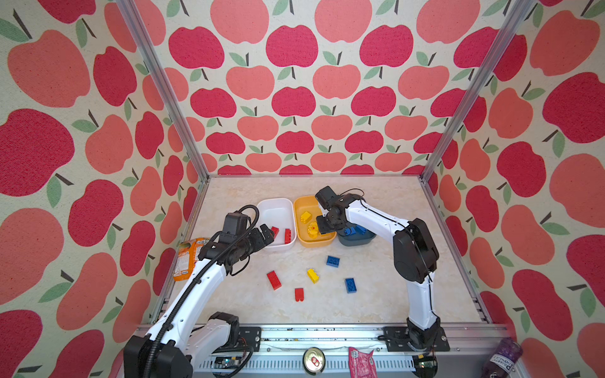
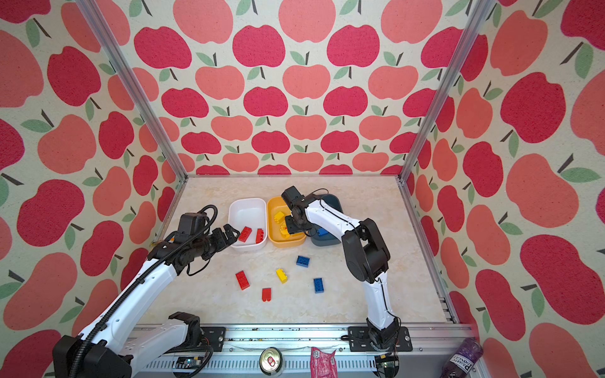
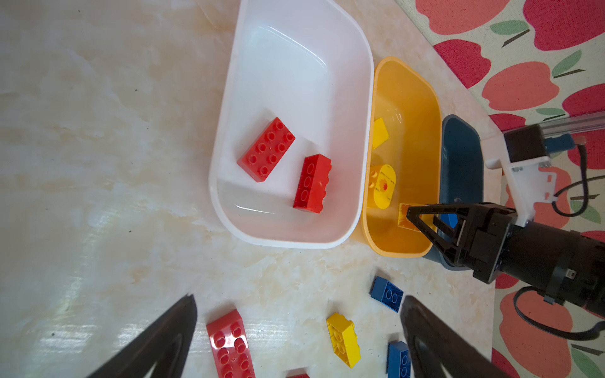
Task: Sort the legos into containers by color
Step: 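Carry the yellow brick into the yellow tray and open the right gripper, then grasp the red 2x4 brick with the left gripper while the right draws back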
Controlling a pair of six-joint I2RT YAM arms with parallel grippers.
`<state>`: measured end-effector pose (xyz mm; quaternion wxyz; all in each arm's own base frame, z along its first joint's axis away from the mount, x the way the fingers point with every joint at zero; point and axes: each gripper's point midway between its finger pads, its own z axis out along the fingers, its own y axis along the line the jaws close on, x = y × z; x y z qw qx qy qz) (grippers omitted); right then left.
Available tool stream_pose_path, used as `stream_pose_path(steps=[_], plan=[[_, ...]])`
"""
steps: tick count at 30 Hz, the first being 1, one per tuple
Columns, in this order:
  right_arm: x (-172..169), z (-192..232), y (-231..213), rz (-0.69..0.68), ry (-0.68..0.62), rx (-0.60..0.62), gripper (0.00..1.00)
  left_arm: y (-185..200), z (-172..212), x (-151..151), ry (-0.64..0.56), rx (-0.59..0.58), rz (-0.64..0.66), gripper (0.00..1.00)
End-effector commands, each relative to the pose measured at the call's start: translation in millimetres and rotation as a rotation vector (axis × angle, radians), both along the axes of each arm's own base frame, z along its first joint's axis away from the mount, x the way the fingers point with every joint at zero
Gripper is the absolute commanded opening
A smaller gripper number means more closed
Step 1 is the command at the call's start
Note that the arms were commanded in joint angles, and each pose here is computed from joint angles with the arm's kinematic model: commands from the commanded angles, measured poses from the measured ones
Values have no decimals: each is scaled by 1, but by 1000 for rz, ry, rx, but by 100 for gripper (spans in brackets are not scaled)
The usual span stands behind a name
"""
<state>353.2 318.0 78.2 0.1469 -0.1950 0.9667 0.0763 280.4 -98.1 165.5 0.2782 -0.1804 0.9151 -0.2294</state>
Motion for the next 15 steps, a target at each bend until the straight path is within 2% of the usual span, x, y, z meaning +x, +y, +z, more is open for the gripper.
stream_pose_path(steps=[1, 6, 15], plan=[[-2, 2, -1, 16, 10, -22, 45, 8, -9, -10, 42, 21, 32, 99], [-2, 5, -2, 22, 6, -21, 57, 9, -13, -13, 53, 19, 40, 99], [-5, 25, -6, 19, -22, -7, 60, 5, -21, -19, 93, 32, 44, 99]])
